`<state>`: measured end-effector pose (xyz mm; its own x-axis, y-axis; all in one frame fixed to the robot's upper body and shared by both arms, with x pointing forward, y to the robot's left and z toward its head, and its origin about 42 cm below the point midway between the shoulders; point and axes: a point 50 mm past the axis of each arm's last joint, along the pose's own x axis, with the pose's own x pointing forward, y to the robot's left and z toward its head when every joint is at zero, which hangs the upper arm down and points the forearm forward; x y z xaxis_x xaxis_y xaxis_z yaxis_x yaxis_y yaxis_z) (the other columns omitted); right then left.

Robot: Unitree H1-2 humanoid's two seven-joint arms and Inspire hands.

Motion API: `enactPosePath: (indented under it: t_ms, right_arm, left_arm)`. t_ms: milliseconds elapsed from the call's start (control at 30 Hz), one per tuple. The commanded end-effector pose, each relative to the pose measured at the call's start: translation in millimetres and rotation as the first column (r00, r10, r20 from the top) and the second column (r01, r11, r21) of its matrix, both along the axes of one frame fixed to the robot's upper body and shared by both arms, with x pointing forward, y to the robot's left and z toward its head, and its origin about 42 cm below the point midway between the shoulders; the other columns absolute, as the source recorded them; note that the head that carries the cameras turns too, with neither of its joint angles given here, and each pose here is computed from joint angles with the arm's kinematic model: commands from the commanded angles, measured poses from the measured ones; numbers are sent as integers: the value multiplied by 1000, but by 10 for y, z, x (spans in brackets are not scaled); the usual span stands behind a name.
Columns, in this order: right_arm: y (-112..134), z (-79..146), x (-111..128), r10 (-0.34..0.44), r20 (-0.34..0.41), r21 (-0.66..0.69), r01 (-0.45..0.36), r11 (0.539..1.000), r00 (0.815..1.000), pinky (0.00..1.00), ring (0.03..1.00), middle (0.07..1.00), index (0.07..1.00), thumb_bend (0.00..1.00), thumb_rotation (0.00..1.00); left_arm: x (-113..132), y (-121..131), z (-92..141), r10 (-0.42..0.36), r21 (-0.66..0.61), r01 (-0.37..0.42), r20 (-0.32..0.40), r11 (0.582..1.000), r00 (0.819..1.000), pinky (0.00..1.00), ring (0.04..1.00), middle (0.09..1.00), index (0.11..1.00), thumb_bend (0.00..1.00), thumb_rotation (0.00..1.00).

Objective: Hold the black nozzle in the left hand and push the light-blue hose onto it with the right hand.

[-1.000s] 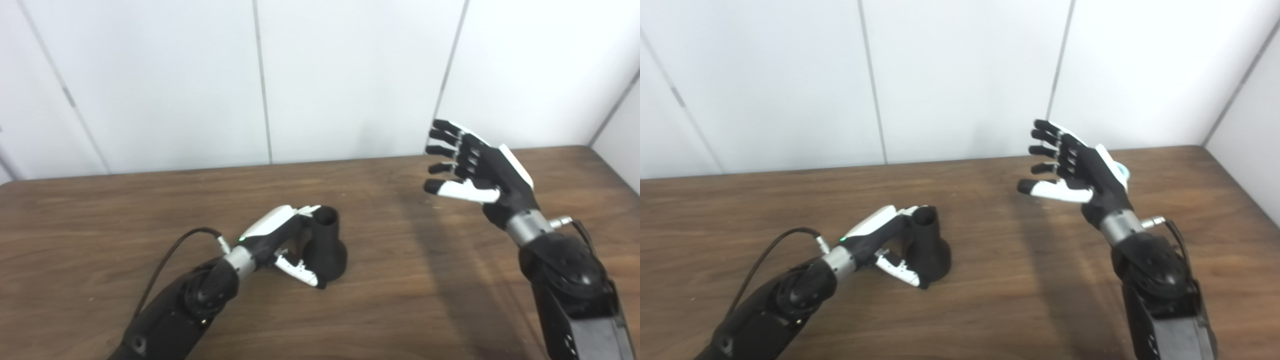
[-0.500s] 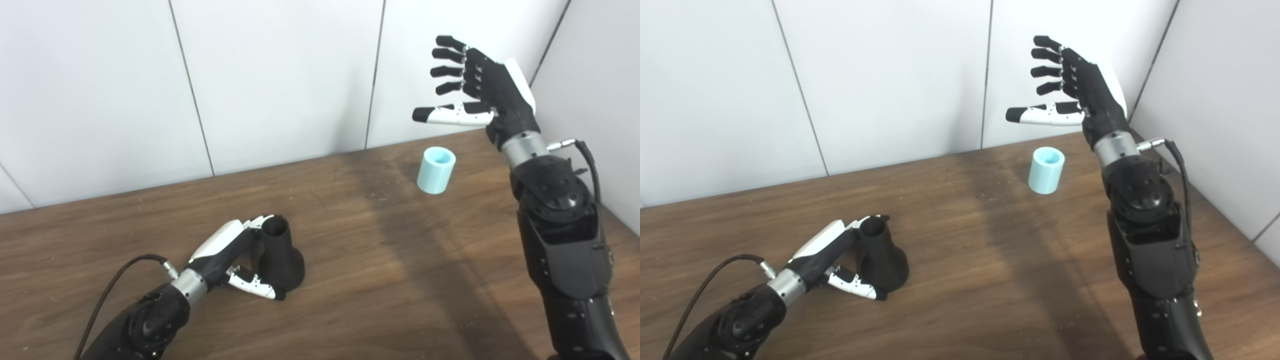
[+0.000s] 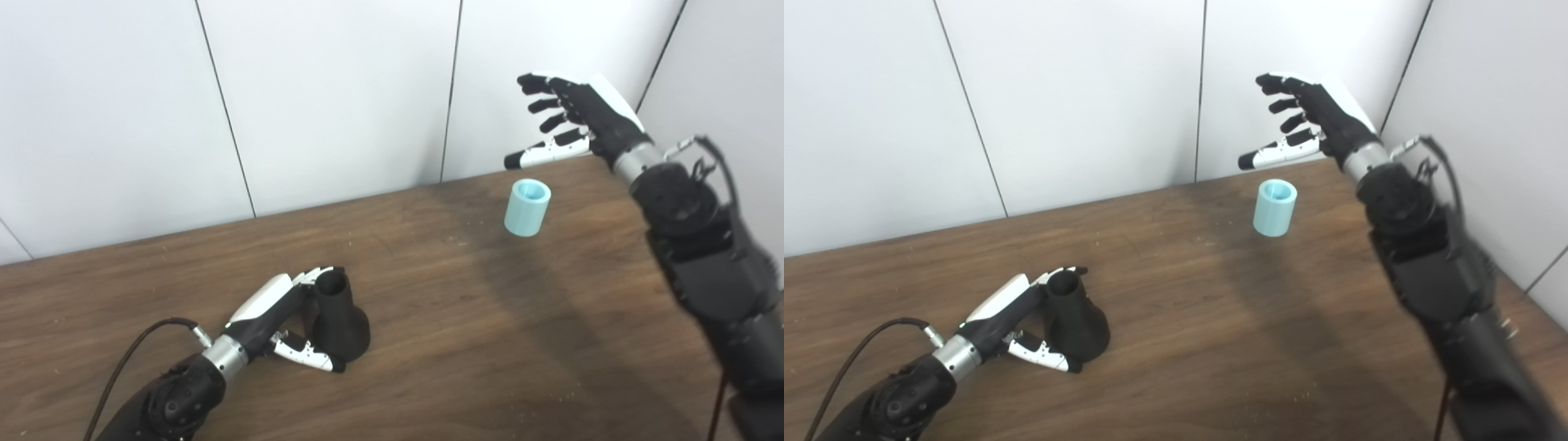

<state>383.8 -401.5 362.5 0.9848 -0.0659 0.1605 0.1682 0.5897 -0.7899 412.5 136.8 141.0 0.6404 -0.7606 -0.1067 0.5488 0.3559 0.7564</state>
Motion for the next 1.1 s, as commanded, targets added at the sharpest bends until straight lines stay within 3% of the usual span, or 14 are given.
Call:
enactPosePath:
  t_ms: [0,133,333,733,933,1067]
  right_arm:
    - [-98,461,102,-16,22,-111,19,994,1000,685,829,877,867,858,219]
    - [-169,531,304,-46,-85,-186,29,982,995,717,857,886,875,885,195]
    - [-190,531,454,-67,-176,-231,25,973,982,762,905,920,887,880,164]
    - [-207,399,600,-78,-242,-202,29,979,967,808,930,943,889,895,185]
    - [-150,349,667,-86,-301,-227,16,974,950,897,967,959,903,922,200]
    - [-120,285,731,-85,-352,-234,0,972,932,839,952,964,908,943,187]
  left_arm:
    - [-636,191,-980,-64,270,144,-285,952,956,1000,1000,948,480,524,62]
    - [-653,186,-994,-62,273,143,-283,951,957,1000,1000,947,480,524,62]
    - [-649,185,-1000,-62,274,143,-282,951,957,1000,1000,947,480,524,62]
    - [-640,213,-997,-56,282,138,-278,949,959,1000,1000,946,480,524,63]
    - [-645,206,-1003,-54,285,136,-279,949,959,1000,1000,943,480,524,63]
    - [-648,208,-1008,-56,281,138,-279,950,959,1000,1000,943,480,524,63]
